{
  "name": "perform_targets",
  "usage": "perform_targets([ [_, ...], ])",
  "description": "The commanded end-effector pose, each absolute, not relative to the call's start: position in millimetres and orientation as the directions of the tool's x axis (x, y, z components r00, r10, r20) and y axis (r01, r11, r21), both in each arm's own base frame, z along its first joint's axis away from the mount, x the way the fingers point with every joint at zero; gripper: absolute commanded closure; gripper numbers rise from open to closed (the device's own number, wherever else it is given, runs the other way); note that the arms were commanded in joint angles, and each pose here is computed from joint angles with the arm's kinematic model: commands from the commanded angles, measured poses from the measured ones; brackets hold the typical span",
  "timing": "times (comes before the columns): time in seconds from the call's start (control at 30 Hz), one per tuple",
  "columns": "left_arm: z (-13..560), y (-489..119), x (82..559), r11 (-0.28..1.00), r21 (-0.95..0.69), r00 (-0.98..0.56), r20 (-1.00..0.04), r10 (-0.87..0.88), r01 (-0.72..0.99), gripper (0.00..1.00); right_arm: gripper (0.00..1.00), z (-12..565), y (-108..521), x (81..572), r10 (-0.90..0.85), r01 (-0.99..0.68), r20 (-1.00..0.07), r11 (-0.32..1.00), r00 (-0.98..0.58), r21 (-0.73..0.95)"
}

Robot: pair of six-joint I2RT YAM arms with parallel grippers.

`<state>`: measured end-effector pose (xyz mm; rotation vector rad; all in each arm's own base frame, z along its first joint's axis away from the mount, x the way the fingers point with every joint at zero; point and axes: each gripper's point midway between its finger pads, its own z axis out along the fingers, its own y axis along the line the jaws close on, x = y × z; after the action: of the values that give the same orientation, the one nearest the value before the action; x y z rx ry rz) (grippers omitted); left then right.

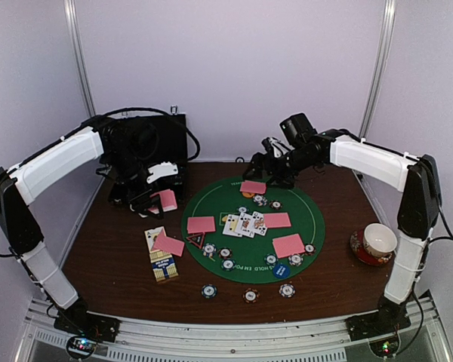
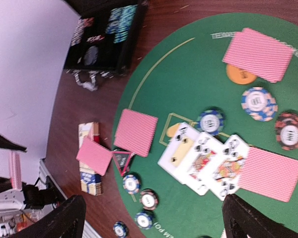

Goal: Distribute texas hold em gaming equipment
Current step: Place the poker card on the face-down deck piles.

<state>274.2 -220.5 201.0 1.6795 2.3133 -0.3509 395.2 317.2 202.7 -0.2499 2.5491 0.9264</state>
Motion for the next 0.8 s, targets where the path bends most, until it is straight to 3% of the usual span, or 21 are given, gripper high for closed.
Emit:
perform_targets([
  [0.0,212,-228,280,0.292,-0.035,-0.282,-0.39,0.877,0.956,1.0,0.01,238,384,363,-0.005,-0.327,-0.397,0.577,-0.918,0.748],
  [0.27,214,-230,278,0.292,-0.042,-0.284,-0.404,0.87,0.955,1.0,0.0,248,464,322,-0.052,-0.293,-0.293,0.332,-0.955,0.897],
  [0.77,216,-234,279,0.293,-0.049,-0.286,-0.423,0.86,0.955,1.0,0.01,250,525,290,-0.146,-0.262,-0.236,0.191,-0.961,0.946],
])
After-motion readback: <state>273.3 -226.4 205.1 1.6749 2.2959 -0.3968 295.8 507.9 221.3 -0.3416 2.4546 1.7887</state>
